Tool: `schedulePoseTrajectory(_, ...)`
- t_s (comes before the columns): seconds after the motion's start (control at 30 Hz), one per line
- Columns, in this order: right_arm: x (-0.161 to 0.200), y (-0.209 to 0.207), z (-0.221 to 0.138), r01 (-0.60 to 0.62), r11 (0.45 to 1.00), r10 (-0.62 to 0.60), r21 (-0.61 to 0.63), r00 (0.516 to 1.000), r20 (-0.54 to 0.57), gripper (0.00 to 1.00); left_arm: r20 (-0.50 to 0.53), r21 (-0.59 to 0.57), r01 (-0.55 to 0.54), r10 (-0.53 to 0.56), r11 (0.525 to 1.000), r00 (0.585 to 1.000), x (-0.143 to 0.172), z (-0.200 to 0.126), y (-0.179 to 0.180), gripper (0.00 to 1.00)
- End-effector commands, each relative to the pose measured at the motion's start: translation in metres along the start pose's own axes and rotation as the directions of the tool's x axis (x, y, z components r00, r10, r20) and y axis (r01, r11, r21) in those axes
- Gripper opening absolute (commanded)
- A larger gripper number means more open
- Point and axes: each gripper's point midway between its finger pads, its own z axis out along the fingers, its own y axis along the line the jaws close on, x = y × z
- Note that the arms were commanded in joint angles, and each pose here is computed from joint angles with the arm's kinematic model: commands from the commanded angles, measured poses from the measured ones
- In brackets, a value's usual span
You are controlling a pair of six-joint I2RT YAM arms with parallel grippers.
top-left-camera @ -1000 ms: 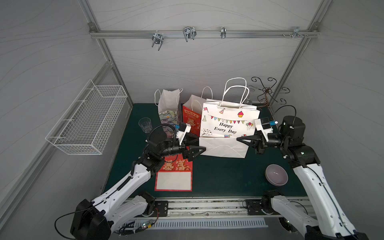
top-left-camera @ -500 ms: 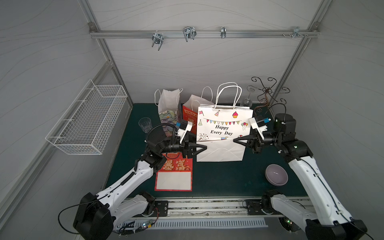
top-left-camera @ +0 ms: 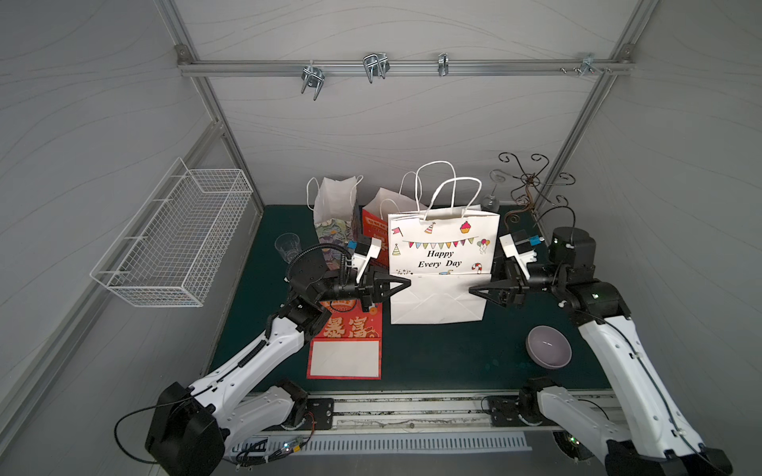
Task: Put away the paper bag
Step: Press the paper bag at the center of the board.
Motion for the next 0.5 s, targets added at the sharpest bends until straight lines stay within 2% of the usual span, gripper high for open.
schedulePoseTrajectory(0.0,0.021,0.001,-0.008,-0.069,0.995,0.070,0.075,0.997,-0.010,0.79,0.088,0.026,-0.127,0.124,0.992,0.988,-0.040,0.000,-0.022,0.00)
schedulePoseTrajectory(0.07,0.037,-0.005,-0.011,-0.114,0.987,0.115,0.112,0.993,-0.010,0.82,0.099,0.033,-0.131,0.127,0.991,0.987,-0.045,0.001,-0.025,0.00)
schedulePoseTrajectory(0.2,0.049,-0.007,-0.010,-0.162,0.982,0.163,0.100,0.987,-0.006,0.83,0.101,0.050,-0.134,0.129,0.990,0.987,-0.049,0.002,-0.030,0.00)
schedulePoseTrajectory(0.37,0.046,0.006,-0.005,-0.157,0.988,0.157,-0.002,0.988,0.000,0.80,0.106,0.052,-0.137,0.130,0.989,0.986,-0.052,0.003,-0.032,0.00)
schedulePoseTrajectory(0.47,0.049,0.000,-0.002,-0.129,0.991,0.129,0.020,0.991,-0.016,0.80,0.109,0.064,-0.134,0.126,0.989,0.986,-0.054,0.004,-0.035,0.00)
